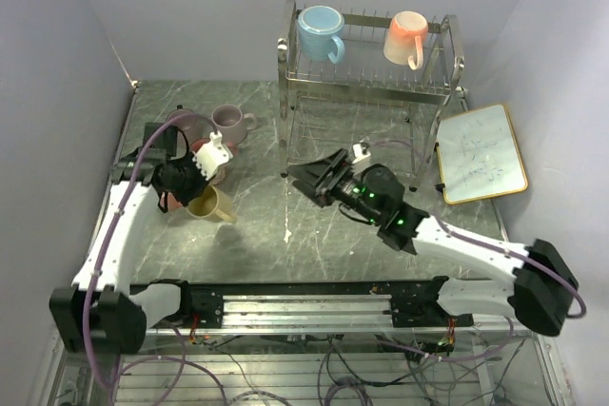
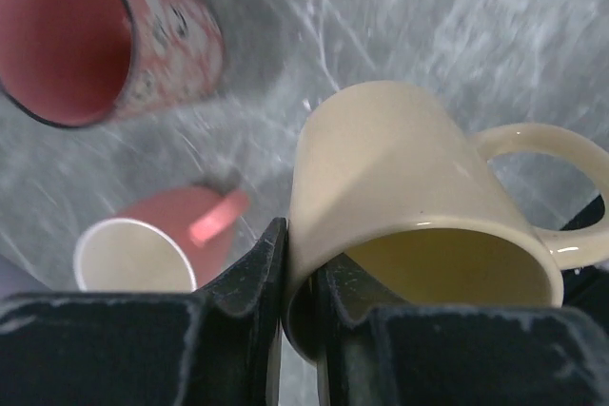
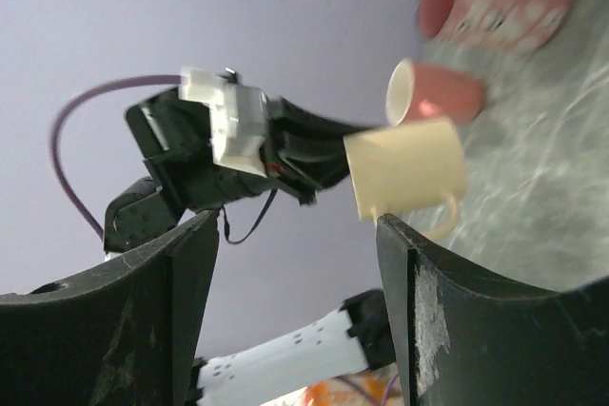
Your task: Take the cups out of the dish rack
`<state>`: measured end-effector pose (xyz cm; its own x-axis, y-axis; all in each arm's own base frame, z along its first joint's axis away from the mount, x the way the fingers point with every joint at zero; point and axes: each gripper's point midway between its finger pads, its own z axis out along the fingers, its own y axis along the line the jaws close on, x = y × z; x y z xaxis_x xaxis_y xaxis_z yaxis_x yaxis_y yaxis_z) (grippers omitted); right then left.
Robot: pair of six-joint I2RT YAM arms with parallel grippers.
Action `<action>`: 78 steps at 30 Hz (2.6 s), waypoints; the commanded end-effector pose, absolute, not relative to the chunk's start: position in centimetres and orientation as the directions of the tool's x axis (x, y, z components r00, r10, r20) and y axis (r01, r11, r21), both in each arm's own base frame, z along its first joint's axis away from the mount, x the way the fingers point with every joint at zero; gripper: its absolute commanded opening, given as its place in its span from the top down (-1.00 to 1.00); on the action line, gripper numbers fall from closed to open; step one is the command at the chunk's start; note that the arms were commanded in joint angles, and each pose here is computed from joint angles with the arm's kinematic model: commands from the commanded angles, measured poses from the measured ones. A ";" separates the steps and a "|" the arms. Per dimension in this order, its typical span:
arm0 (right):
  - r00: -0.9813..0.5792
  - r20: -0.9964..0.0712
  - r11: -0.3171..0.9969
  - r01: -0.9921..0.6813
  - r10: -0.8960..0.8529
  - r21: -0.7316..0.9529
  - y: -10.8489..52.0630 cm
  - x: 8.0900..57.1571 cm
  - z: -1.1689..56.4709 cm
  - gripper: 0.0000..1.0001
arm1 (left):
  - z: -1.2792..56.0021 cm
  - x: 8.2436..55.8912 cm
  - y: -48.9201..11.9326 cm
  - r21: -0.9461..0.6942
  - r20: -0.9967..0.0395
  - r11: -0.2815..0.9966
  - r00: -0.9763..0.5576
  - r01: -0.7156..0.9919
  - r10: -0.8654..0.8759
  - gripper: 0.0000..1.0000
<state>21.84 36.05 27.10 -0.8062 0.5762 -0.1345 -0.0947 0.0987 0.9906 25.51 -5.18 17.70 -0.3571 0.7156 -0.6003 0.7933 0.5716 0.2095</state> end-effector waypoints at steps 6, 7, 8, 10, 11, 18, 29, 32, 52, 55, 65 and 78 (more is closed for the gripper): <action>-0.586 -0.487 0.531 -0.112 0.648 0.840 27.1 25.8 24.0 -0.34 | 15.3 26.4 -4.1 0.170 -0.457 0.632 -0.507 0.756 0.730 0.86; -0.567 -0.511 0.549 -0.120 0.646 0.827 26.5 25.9 24.5 -0.34 | 15.2 26.7 -4.5 0.171 -0.455 0.629 -0.506 0.758 0.733 0.86; -0.554 -0.531 0.567 -0.124 0.642 0.814 26.0 26.0 24.8 -0.34 | 14.9 27.1 -5.0 0.175 -0.450 0.625 -0.503 0.761 0.738 0.86; -0.528 -0.565 0.600 -0.126 0.634 0.790 25.2 26.3 25.5 -0.34 | 14.2 27.8 -5.8 0.184 -0.430 0.618 -0.503 0.764 0.750 0.86; -0.518 -0.578 0.613 -0.124 0.631 0.781 24.8 26.3 25.8 -0.35 | 13.7 28.1 -6.2 0.189 -0.413 0.618 -0.509 0.763 0.755 0.86; -0.458 -0.611 0.641 -0.111 0.645 0.760 21.9 26.2 27.4 -0.35 | 12.0 31.5 -9.6 0.241 -0.361 0.560 -0.463 0.792 0.810 0.86; -0.401 -0.626 0.647 -0.101 0.669 0.756 19.0 25.3 29.5 -0.35 | 10.7 36.7 -13.2 0.281 -0.361 0.506 -0.399 0.815 0.843 0.86; -0.393 -0.632 0.652 -0.102 0.668 0.752 18.8 25.2 30.1 -0.35 | 9.7 37.0 -13.4 0.277 -0.350 0.499 -0.397 0.821 0.848 0.86; -0.318 -0.733 0.743 -0.115 0.601 0.659 18.3 27.2 32.8 -0.54 | 14.9 37.5 -13.4 0.316 -0.551 0.625 -0.398 0.714 0.733 -0.33; -0.265 -0.798 0.798 -0.138 0.541 0.587 18.6 28.7 35.3 -0.55 | 17.8 36.9 -13.2 0.318 -0.613 0.637 -0.361 0.702 0.703 -0.61; -0.142 -0.978 0.936 -0.298 0.151 0.187 23.2 36.3 45.9 -0.56 | 27.3 33.2 -11.1 0.300 -0.754 0.666 -0.258 0.683 0.604 -0.95; -0.142 -0.990 0.955 -0.292 0.012 0.053 23.0 46.5 45.2 -0.38 | 30.0 28.3 -9.5 0.299 -0.772 0.677 -0.246 0.673 0.586 -1.00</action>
